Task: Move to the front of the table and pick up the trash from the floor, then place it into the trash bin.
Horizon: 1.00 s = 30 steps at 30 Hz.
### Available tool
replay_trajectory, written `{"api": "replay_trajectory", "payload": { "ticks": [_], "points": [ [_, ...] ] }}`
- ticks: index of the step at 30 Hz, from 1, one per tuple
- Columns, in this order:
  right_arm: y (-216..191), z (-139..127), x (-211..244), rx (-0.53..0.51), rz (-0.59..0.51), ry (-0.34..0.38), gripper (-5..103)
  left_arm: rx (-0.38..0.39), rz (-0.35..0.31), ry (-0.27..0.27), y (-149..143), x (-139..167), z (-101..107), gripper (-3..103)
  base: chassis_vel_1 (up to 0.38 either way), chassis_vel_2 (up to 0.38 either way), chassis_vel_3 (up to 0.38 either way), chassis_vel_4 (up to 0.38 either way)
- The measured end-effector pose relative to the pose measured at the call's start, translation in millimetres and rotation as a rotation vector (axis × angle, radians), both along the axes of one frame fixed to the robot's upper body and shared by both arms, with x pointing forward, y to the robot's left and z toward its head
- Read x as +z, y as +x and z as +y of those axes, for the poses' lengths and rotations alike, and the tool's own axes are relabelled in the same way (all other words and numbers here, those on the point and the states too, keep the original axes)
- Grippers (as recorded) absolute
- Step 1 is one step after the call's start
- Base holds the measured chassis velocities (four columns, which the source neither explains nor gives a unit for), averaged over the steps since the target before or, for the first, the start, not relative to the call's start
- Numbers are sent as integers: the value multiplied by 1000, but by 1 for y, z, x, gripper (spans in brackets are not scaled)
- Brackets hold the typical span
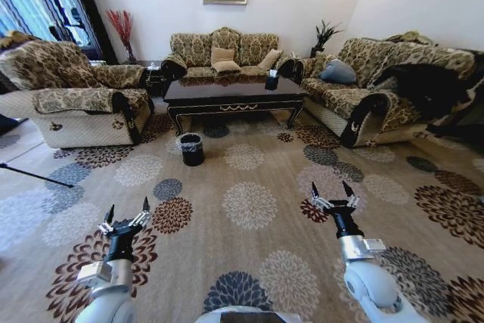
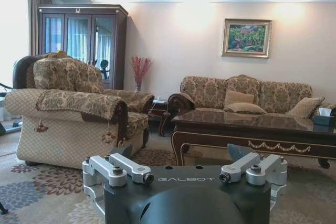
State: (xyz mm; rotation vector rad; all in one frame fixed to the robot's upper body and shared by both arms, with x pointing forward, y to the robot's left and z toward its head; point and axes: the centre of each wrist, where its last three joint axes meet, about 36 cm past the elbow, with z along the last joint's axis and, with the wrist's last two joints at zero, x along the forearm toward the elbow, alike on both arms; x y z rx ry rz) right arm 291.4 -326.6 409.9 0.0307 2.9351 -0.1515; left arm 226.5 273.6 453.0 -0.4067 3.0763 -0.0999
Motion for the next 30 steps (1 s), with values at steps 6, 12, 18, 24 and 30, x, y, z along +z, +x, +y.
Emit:
{"api": "replay_trajectory", "payload": {
  "ticks": [6, 12, 18, 24, 30],
  "points": [
    [0, 0, 0, 0, 0, 0, 100, 0, 0, 0, 0, 0, 0, 100, 0, 0, 0, 0],
    [0, 0, 0, 0, 0, 0, 100, 0, 0, 0, 0, 0, 0, 100, 0, 0, 0, 0],
    [0, 0, 0, 0, 0, 0, 100, 0, 0, 0, 0, 0, 0, 100, 0, 0, 0, 0],
    [0, 0, 0, 0, 0, 0, 100, 0, 0, 0, 0, 0, 0, 100, 0, 0, 0, 0],
    [0, 0, 0, 0, 0, 0, 100, 0, 0, 0, 0, 0, 0, 100, 0, 0, 0, 0]
  ]
}}
